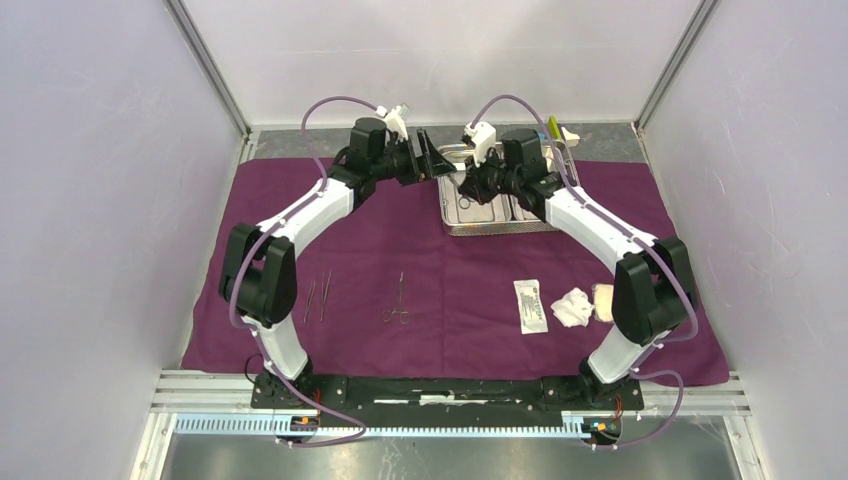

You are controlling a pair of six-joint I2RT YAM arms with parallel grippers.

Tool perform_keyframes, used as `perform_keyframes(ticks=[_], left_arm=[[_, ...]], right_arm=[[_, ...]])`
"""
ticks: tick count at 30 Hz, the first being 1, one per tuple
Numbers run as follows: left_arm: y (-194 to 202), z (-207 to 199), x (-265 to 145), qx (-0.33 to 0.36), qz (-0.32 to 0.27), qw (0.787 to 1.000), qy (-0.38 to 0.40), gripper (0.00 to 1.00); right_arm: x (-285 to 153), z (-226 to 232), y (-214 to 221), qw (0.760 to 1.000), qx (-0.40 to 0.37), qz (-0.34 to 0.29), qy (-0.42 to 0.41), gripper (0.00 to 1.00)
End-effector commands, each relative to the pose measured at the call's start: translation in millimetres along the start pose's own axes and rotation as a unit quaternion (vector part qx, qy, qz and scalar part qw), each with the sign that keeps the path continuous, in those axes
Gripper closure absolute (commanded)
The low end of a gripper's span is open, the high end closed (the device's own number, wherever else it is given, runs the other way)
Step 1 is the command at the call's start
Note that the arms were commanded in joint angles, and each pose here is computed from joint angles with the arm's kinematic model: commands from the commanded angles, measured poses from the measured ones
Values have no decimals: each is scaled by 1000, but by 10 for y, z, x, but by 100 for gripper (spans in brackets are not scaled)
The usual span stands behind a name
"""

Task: Open and lay out the surgical kit
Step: Pick up the medical item from the container.

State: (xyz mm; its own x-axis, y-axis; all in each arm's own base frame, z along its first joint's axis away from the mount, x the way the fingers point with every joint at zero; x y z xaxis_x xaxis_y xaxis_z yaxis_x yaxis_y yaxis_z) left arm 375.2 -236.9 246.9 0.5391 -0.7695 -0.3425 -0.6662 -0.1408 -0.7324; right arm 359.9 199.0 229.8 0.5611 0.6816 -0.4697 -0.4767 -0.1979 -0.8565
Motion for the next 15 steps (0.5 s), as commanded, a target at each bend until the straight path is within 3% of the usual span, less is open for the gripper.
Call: perform_keyframes(ticks=[1, 9, 15], left_arm=[[-62, -90, -74, 12, -23, 1000, 14, 15], [110, -64, 24, -9, -10, 999, 45, 21], [146, -143, 90, -29, -7, 996, 82, 36]], right_arm=[[-155, 117, -82, 999, -9, -33, -6, 100], [-191, 210, 2, 999, -1, -38, -10, 100], [-181, 211, 42, 999, 4, -34, -5, 100]])
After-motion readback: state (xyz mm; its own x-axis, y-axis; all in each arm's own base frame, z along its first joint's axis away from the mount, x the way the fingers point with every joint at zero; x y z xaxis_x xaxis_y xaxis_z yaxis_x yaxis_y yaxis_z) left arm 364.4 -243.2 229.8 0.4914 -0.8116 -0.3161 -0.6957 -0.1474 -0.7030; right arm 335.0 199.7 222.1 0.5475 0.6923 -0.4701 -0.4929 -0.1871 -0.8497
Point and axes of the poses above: each gripper's point midway between its finger pads, its own x axis out along the fingers, its own z axis along the line the jaws close on, y = z × x, the point moved 9 cm from there along -x, back along the fingers, and after that the axes turned 9 degrees about x, right-handed, at the moved point
